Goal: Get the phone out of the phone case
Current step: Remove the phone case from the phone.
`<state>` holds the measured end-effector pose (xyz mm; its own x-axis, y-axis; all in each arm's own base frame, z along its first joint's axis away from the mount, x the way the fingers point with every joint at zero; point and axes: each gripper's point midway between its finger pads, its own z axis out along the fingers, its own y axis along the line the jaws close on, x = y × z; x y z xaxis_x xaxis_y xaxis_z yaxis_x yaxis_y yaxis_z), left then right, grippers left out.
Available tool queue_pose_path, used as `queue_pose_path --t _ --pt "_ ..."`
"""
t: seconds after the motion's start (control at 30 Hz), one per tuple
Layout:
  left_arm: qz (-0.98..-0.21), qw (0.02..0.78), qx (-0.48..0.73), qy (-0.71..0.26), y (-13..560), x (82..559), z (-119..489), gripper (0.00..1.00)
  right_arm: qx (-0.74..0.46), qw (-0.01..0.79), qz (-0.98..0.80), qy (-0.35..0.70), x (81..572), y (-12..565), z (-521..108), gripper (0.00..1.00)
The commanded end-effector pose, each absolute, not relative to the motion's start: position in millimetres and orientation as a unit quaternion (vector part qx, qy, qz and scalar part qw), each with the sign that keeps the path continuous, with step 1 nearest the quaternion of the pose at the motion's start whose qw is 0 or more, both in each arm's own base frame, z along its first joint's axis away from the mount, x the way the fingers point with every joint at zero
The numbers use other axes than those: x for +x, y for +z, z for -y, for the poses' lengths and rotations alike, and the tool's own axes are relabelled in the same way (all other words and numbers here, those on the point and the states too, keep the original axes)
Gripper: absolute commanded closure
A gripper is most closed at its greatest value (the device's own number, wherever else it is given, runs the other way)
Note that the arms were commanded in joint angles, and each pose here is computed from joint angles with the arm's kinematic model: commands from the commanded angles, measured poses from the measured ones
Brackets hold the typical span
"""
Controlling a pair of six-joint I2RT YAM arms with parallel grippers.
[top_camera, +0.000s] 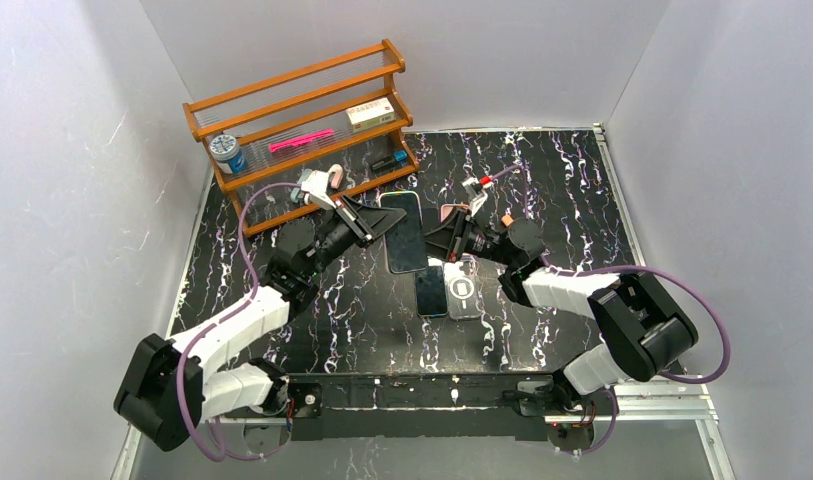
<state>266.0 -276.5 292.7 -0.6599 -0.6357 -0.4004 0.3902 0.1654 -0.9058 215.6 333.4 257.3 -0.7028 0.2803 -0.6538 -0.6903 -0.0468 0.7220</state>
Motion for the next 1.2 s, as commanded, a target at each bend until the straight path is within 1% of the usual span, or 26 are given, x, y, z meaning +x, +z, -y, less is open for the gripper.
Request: queue_pose_path --t 0.0,0.1,0.23,0.37,0.4,0.57,0.73,0.83,1.0,1.17 --pt "-0.752 0.315 -0.071 -0.575 233 255 295 0.88 -0.111 0.396 -0.585 0.699 238 288 -328 0.98" --pt "-0.774 0.33 -0.082 -0.534 223 270 289 0.78 -0.071 0.372 -0.622 0.686 242 270 -325 0.99" --pt "-0.788 0.34 -0.092 -0.505 216 282 283 0.67 -0.041 0.342 -0.662 0.666 245 251 -324 0.99" --pt "-0.799 0.338 -0.103 -0.486 208 291 278 0.5 -0.016 0.33 -0.671 0.664 244 244 -320 0.99" --pt "-0.801 0.34 -0.105 -0.481 206 293 276 0.44 -0.011 0.328 -0.673 0.663 243 243 -319 0.99" --pt "-0.814 0.377 -0.08 -0.435 217 302 262 0.28 0.018 0.314 -0.702 0.639 248 227 -317 0.99" --pt "-0.829 0.419 0.008 -0.37 229 299 249 0.19 0.05 0.29 -0.738 0.607 254 209 -314 0.99" --pt "-0.832 0.422 0.096 -0.347 227 279 258 0.15 0.059 0.279 -0.748 0.6 254 204 -315 0.99" --pt "-0.827 0.452 0.22 -0.25 224 259 255 0.13 0.071 0.26 -0.761 0.59 252 199 -314 0.99" --pt "-0.799 0.479 0.304 -0.196 224 247 260 0.14 0.078 0.245 -0.767 0.588 250 199 -315 0.99"
